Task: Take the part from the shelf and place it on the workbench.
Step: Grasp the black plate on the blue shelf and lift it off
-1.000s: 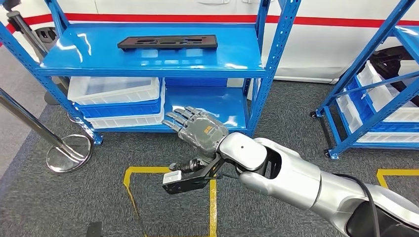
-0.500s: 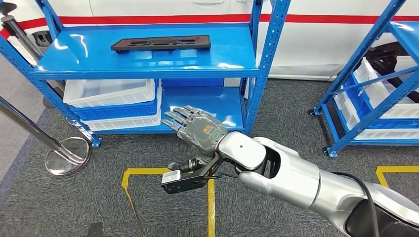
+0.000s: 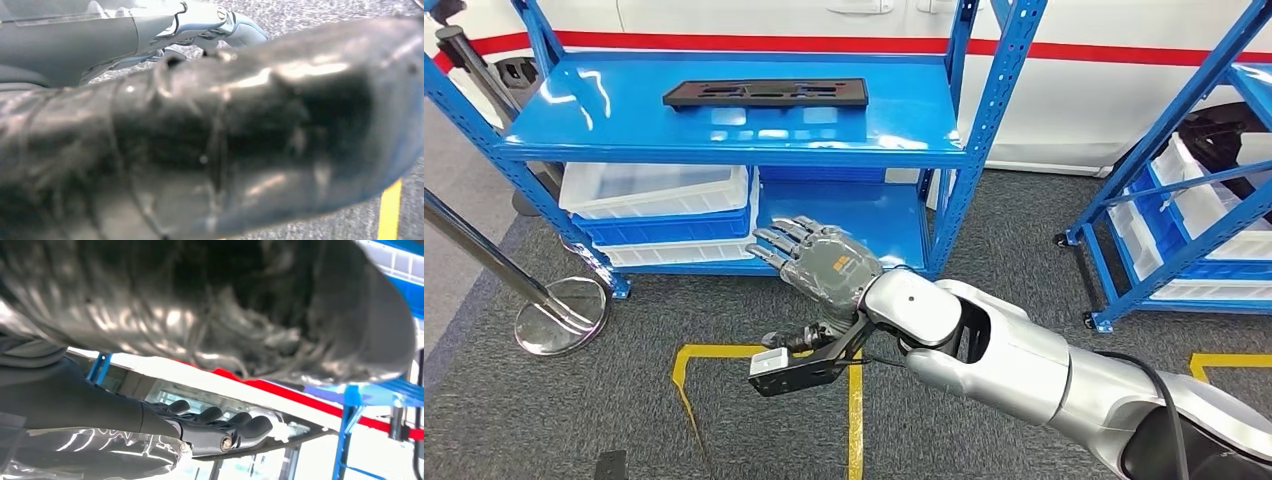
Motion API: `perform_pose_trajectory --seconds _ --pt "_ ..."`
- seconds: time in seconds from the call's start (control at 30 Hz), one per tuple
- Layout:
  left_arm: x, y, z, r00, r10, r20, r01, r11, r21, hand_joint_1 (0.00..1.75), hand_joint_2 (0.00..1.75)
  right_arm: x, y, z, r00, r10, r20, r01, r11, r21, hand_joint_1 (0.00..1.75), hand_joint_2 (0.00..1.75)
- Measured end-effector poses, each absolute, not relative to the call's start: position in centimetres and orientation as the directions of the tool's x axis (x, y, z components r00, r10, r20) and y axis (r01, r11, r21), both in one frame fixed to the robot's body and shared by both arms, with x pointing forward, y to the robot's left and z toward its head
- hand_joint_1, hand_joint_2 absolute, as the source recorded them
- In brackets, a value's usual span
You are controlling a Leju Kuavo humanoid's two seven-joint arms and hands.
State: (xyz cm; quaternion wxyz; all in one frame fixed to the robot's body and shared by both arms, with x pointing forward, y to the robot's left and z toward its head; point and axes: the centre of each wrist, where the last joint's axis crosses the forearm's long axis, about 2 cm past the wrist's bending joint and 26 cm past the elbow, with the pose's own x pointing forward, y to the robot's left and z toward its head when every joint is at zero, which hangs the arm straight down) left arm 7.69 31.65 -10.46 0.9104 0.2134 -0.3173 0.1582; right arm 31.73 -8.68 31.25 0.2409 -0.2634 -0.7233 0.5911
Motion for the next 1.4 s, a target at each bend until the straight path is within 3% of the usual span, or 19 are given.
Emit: perform_pose_trajectory --seconds 1.4 --pt "7.62 31.1 -10.5 0.749 0.159 0.643 -0.42 0.865 0.275 0.0 0.0 31.82 -8.34 30.76 -0.744 0.668 0.037 0.083 0.147 -0.986 0.0 0.0"
